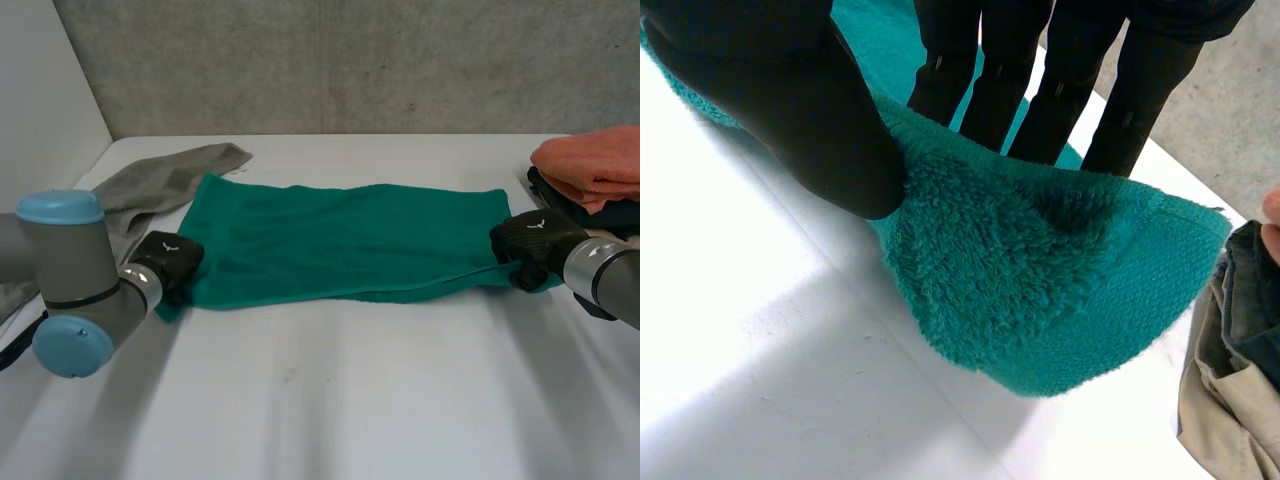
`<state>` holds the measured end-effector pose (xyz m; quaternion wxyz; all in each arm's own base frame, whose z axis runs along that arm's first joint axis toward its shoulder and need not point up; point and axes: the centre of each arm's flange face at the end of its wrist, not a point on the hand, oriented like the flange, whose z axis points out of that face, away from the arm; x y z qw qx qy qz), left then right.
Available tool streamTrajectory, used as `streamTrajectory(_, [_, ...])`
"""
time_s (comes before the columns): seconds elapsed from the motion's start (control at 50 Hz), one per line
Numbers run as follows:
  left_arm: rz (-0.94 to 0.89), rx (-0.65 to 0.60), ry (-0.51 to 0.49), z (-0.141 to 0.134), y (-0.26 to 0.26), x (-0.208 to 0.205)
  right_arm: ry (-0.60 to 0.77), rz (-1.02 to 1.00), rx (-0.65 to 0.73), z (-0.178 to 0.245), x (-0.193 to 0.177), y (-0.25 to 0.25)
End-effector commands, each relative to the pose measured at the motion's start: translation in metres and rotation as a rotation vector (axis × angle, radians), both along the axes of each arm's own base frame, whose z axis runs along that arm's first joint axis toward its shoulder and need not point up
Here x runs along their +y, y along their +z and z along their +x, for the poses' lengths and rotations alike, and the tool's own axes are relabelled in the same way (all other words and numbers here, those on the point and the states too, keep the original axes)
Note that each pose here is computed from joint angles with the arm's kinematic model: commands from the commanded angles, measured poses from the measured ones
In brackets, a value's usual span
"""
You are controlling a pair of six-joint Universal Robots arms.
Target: Fold the laundry.
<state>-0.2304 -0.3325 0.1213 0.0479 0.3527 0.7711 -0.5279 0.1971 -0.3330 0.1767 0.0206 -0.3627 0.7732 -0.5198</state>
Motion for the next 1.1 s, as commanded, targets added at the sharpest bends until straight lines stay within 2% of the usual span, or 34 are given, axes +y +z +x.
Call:
streamTrajectory(0.02, [-0.064, 0.011, 0.029, 0.006, 0.031, 0.005, 0.012, -0.042, 0.008, -0.003, 0.011, 0.017])
streamTrajectory(0.12, [-0.154, 0.055, 0.022, 0.008, 0.077, 0.019, 0.053, -0.084, 0.034, -0.005, 0.019, 0.031])
streamTrajectory(0.24, [-0.053, 0.023, 0.017, 0.016, 0.087, 0.043, 0.129, -0.075, 0.116, -0.006, 0.038, 0.041])
streamTrajectory(0.32, [0.133, -0.094, -0.022, 0.022, 0.086, 0.075, 0.248, 0.001, 0.303, -0.015, 0.064, 0.033])
streamTrajectory(0.34, [0.221, -0.148, -0.050, 0.025, 0.084, 0.087, 0.315, 0.027, 0.396, -0.020, 0.074, 0.026])
streamTrajectory(0.4, [0.331, -0.208, -0.083, 0.029, 0.080, 0.097, 0.413, 0.021, 0.508, -0.025, 0.080, 0.020])
streamTrajectory(0.46, [0.297, -0.210, -0.084, 0.031, 0.077, 0.081, 0.438, 0.038, 0.539, -0.024, 0.076, 0.007])
streamTrajectory(0.54, [0.216, -0.200, -0.062, 0.028, 0.072, 0.051, 0.378, 0.028, 0.523, -0.021, 0.052, -0.005])
streamTrajectory(0.64, [0.024, -0.154, -0.061, 0.012, 0.093, 0.007, 0.245, -0.126, 0.445, -0.008, 0.011, 0.015])
streamTrajectory(0.66, [-0.088, -0.120, -0.053, 0.004, 0.111, -0.010, 0.189, -0.219, 0.384, -0.001, -0.006, 0.032])
streamTrajectory(0.72, [-0.275, -0.032, -0.034, -0.006, 0.146, -0.035, 0.110, -0.395, 0.263, 0.011, -0.031, 0.065])
streamTrajectory(0.74, [-0.413, 0.053, -0.015, -0.011, 0.174, -0.049, 0.057, -0.521, 0.170, 0.016, -0.047, 0.091])
streamTrajectory(0.78, [-0.566, 0.164, 0.007, -0.013, 0.207, -0.062, 0.006, -0.647, 0.069, 0.020, -0.060, 0.116])
streamTrajectory(0.8, [-0.684, 0.264, 0.028, -0.013, 0.234, -0.069, -0.018, -0.708, 0.021, 0.021, -0.065, 0.127])
streamTrajectory(0.82, [-0.739, 0.314, 0.038, -0.013, 0.246, -0.072, -0.058, -0.810, -0.077, 0.021, -0.073, 0.146])
streamTrajectory(0.88, [-0.893, 0.479, 0.080, -0.010, 0.281, -0.076, -0.100, -1.006, -0.253, 0.024, -0.076, 0.180])
streamTrajectory(0.96, [-0.921, 0.528, 0.145, -0.006, 0.288, -0.080, -0.103, -1.113, -0.337, 0.027, -0.074, 0.192])
streamTrajectory(1.1, [-0.775, 0.479, 0.190, -0.004, 0.241, -0.093, -0.062, -1.037, -0.299, 0.035, -0.078, 0.165])
